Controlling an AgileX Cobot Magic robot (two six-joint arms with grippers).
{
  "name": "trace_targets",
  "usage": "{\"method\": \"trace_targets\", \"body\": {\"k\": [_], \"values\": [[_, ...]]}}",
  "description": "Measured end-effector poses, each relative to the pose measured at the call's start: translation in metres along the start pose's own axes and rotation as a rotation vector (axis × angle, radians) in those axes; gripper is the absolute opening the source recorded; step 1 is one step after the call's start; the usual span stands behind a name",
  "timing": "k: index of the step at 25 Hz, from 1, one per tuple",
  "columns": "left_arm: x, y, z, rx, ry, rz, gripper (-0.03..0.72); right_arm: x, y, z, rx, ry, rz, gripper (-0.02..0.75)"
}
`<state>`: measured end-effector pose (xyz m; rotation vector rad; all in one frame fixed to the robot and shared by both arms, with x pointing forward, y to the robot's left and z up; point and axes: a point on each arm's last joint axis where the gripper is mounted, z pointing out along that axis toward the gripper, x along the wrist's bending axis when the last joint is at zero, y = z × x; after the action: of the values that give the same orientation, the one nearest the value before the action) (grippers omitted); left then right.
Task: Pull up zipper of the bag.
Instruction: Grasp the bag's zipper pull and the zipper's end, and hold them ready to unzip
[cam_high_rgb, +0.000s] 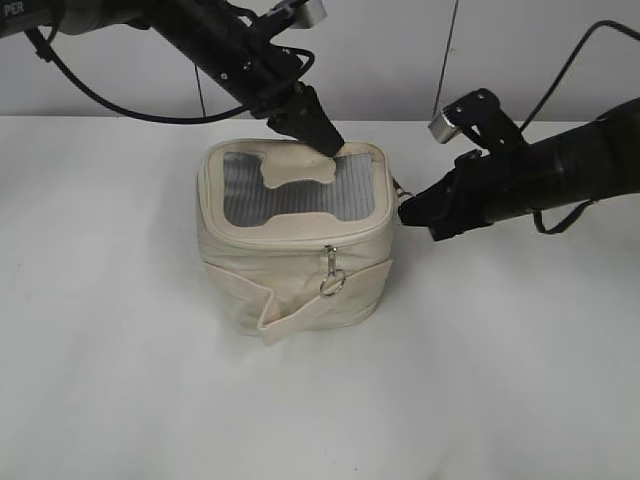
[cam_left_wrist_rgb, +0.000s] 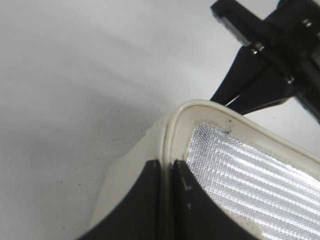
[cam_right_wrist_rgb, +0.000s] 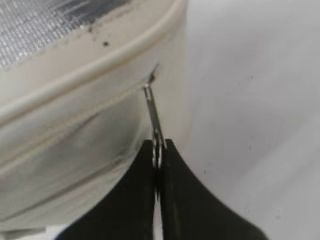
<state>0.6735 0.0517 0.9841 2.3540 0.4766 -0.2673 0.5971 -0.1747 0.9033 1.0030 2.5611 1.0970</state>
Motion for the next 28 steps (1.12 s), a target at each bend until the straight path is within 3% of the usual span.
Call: {"method": "trace_targets", "body": {"k": [8, 14, 19, 23, 26, 28], "values": [[-0.001, 0.001, 0.002, 0.007, 0.012, -0.110, 0.043, 0.027, -0.016, -0.045, 0.002, -0.010, 0.162, 0.010], [0.000, 0.002, 0.003, -0.002, 0.028, -0.215, 0.043, 0.067, -0.034, -0.066, 0.019, 0.079, 0.256, 0.010], [0.000, 0.002, 0.004, -0.001, 0.034, -0.270, 0.043, 0.132, -0.025, -0.048, 0.058, 0.187, 0.205, 0.010], [-0.001, 0.002, 0.003, 0.005, 0.040, -0.302, 0.043, 0.177, 0.002, -0.028, 0.026, 0.137, 0.143, 0.015], [-0.002, 0.002, 0.003, 0.012, 0.033, -0.302, 0.043, 0.189, 0.012, -0.016, 0.022, 0.116, 0.173, 0.021], [-0.002, 0.002, 0.003, 0.011, 0.032, -0.305, 0.068, 0.190, 0.012, -0.015, 0.028, 0.117, 0.202, 0.070]]}}
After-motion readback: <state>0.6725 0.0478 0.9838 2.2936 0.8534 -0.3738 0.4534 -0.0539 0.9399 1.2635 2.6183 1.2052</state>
